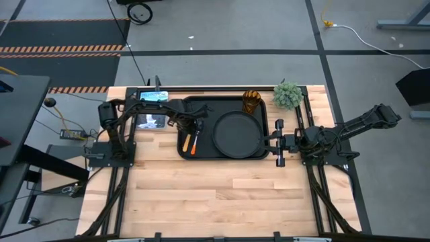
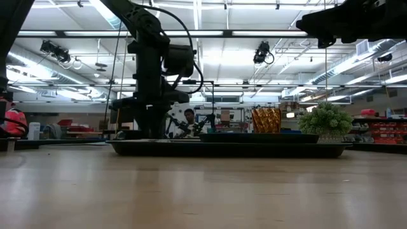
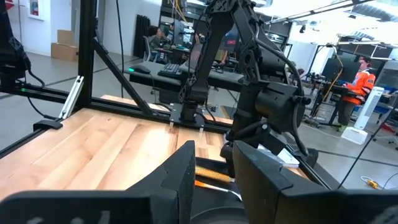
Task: Pick and place plate/cup/fork/spoon on tray
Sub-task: Put the yellow spoon on the black serving tray beside the orange fork, then adjust the orange fork on the table
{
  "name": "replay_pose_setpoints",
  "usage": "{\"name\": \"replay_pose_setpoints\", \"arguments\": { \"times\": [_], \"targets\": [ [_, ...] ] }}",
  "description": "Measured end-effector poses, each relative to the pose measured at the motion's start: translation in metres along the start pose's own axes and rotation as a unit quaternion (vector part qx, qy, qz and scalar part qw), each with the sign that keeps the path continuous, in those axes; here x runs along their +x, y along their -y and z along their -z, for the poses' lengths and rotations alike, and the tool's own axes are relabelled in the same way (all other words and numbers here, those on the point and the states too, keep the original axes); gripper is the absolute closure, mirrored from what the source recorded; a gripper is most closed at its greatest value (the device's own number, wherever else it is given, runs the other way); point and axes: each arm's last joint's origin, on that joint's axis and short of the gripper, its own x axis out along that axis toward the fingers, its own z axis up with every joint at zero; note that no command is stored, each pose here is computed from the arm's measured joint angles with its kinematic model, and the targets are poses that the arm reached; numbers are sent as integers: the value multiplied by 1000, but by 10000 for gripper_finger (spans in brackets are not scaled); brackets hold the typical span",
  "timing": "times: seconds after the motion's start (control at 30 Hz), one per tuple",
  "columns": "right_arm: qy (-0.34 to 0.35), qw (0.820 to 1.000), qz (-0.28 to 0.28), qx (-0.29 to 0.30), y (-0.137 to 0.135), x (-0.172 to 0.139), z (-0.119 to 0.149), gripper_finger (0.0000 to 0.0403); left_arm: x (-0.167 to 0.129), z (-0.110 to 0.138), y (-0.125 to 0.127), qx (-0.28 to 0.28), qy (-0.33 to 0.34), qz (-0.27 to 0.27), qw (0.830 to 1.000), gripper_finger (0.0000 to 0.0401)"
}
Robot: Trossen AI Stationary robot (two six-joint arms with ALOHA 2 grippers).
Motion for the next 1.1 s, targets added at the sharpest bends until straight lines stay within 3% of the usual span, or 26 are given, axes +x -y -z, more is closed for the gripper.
{"name": "replay_pose_setpoints", "arguments": {
  "times": [0.23,0.47,0.67,0.83,1.1],
  "targets": [
    [0,1000,0,0,0,0,0,287,0,0,2,37,-10,20,999,277],
    [4,1000,1,1,0,0,-1,287,-1,11,19,129,7,51,990,276],
    [15,1000,4,-4,1,0,-3,287,-2,28,38,209,84,9,974,275],
    [19,1000,5,-4,1,0,-4,287,-3,34,42,223,118,-23,967,275],
    [21,1000,4,1,1,0,-4,287,14,25,45,215,112,-8,970,266]
  ]
}}
